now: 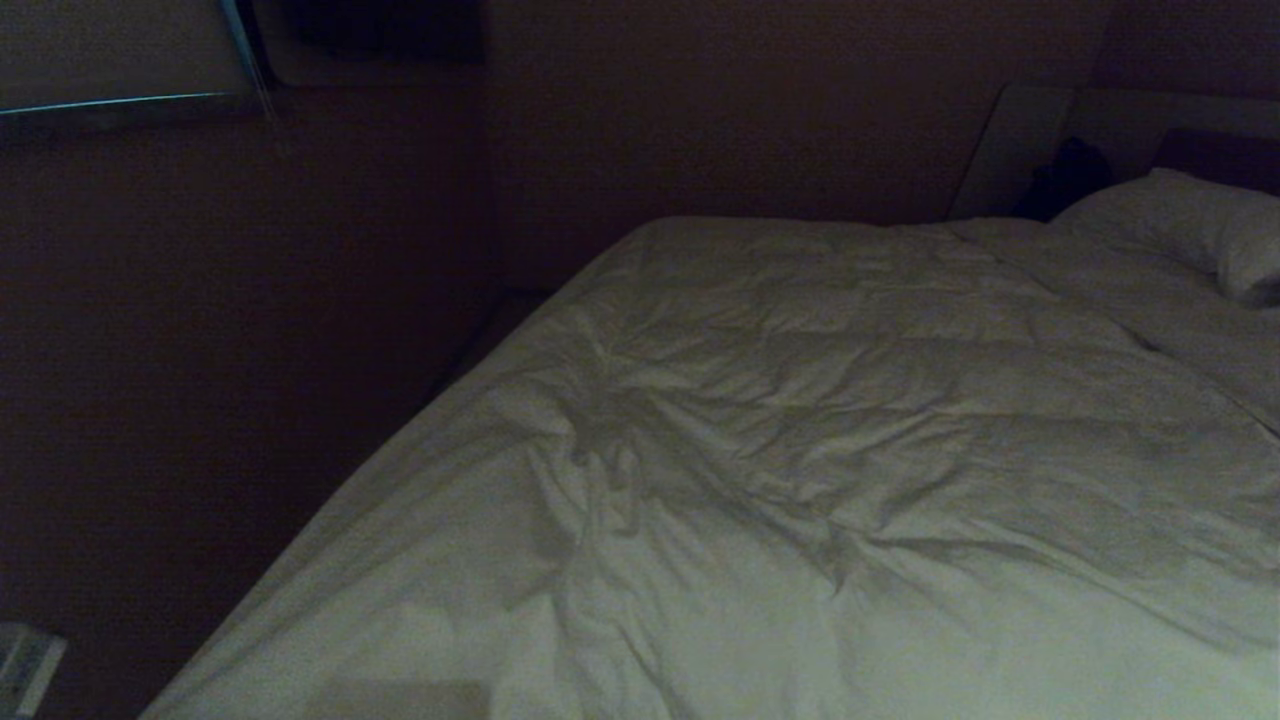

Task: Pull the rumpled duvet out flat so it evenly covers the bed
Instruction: Flatten the corners of the folded blanket

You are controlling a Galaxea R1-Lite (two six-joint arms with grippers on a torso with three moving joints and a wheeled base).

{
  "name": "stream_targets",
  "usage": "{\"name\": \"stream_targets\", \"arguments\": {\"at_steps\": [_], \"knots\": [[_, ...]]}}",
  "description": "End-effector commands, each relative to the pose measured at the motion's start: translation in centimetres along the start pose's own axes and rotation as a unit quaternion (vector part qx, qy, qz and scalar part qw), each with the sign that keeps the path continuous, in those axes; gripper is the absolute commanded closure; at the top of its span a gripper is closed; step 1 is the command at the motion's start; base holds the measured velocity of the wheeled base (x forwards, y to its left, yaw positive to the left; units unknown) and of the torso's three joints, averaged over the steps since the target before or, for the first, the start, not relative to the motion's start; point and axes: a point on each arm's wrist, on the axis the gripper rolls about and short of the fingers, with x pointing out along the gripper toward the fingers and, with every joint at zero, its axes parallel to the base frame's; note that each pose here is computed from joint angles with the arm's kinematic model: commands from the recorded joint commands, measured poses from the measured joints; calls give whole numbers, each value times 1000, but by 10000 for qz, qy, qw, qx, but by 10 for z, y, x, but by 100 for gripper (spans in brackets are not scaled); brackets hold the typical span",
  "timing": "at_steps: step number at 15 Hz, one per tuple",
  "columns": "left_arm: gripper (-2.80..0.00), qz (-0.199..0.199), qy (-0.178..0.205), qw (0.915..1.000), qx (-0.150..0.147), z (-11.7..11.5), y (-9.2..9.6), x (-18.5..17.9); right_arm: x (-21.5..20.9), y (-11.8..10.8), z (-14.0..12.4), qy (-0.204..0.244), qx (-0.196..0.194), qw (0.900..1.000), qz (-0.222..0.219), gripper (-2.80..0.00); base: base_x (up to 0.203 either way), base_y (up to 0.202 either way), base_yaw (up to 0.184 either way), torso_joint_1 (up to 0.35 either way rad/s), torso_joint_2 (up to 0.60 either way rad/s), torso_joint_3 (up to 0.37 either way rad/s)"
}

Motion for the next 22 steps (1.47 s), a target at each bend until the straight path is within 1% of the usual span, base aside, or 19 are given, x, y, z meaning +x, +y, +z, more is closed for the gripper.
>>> {"name": "stream_targets", "arguments": {"at_steps": [1,4,6,9,11,13,17,20,22], "knots": [[0,-105,-312,9994,-124,-1,10,-30,0,0,0,4,-3,10000,8,0,0,0,0,0,0,0],[0,-77,-274,9995,-106,-6,13,-33,0,0,0,-2,-3,10000,2,0,0,0,0,0,0,0],[0,-44,-180,9998,-45,-11,14,-32,0,0,0,5,-3,10000,2,0,0,0,0,0,0,0],[0,-64,-162,9998,6,-8,12,-30,0,0,0,-2,-3,10000,4,0,0,0,0,0,0,0],[0,-69,-140,9998,134,4,8,-28,0,0,0,-2,-3,10000,2,0,0,0,0,0,0,0],[0,-76,-319,9994,129,17,4,-26,0,0,0,-2,-3,10000,2,0,0,0,0,0,0,0],[0,252,-471,9985,84,29,0,-21,0,0,0,5,-3,10000,5,0,0,0,0,0,0,0],[0,690,-672,9953,-98,50,-3,-13,0,0,0,-2,-3,10000,2,0,0,0,0,0,0,0],[0,912,-740,9929,-212,60,-2,-8,0,0,0,3,-3,10000,10,0,0,0,0,0,0,0]]}}
